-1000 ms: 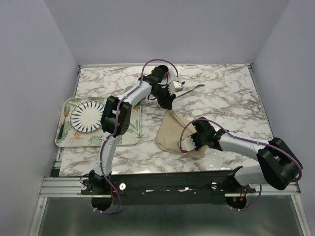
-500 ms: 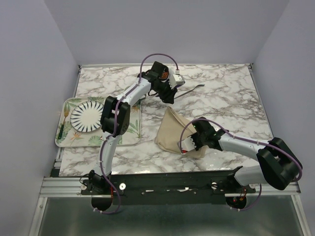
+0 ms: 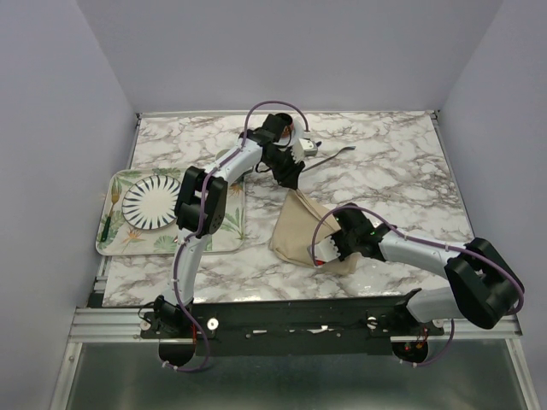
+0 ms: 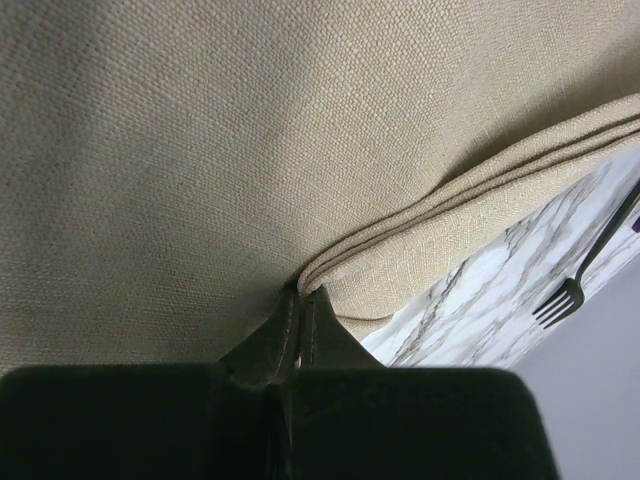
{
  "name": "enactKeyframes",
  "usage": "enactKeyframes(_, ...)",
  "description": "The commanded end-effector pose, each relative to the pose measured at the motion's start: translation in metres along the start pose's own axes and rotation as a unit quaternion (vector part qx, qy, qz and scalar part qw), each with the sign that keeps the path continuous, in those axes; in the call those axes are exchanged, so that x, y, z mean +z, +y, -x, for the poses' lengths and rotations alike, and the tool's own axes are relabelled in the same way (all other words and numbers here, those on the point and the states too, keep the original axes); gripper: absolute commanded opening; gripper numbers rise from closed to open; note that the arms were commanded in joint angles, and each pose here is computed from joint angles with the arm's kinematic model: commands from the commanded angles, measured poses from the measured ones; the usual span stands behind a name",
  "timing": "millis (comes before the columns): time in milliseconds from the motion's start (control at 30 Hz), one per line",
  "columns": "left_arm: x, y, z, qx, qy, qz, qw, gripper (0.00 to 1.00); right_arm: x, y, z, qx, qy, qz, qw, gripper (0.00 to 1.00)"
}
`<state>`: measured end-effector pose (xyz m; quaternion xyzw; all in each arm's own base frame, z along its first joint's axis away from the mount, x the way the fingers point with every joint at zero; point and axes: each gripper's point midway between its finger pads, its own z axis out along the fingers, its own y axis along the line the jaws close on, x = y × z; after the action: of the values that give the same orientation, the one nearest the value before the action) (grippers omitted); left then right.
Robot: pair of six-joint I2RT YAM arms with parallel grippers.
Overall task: Fold the napkin into a case and place the utensils inside
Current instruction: Fold the lower triangle-folded napkin at the center of the board.
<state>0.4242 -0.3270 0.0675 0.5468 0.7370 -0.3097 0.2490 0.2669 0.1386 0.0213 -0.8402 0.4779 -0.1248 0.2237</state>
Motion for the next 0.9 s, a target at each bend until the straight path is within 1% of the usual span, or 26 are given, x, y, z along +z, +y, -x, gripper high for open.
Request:
enactKeyframes(0,0.004,0.002,-0.010,-0.005,0.013,-0.004,1.000,0.43,0.004,0.009,0.000,0.001,0.001,0.020,1.000,0.01)
enactKeyframes(67,0.004,0.002,-0.009,-0.003,0.013,-0.003,1.000,0.41,0.003,0.007,0.000,0.001,0.002,0.017,1.000,0.01)
enactKeyframes(100,0.004,0.001,-0.010,-0.005,0.015,-0.006,1.000,0.37,0.002,0.006,0.000,0.001,0.002,0.016,1.000,0.01)
enactKeyframes(233,0.005,-0.003,-0.012,-0.004,0.022,-0.012,1.000,0.31,0.000,0.006,0.000,0.004,0.000,0.013,1.000,0.01)
enactKeyframes(633,0.011,0.003,-0.015,-0.013,0.045,0.003,0.999,0.29,0.000,0.002,0.001,0.005,-0.001,0.013,1.000,0.01)
enactKeyframes(767,0.010,0.001,-0.016,-0.008,0.047,-0.001,0.999,0.20,-0.001,0.000,0.001,0.008,-0.002,0.011,1.000,0.01)
enactKeyframes(800,0.010,0.000,-0.015,-0.004,0.046,-0.002,0.999,0.16,-0.001,0.000,0.002,0.008,-0.003,0.011,1.000,0.01)
enactKeyframes(867,0.006,-0.002,-0.013,-0.001,0.043,-0.002,0.999,0.13,-0.002,-0.002,0.001,0.008,-0.001,0.009,1.000,0.01)
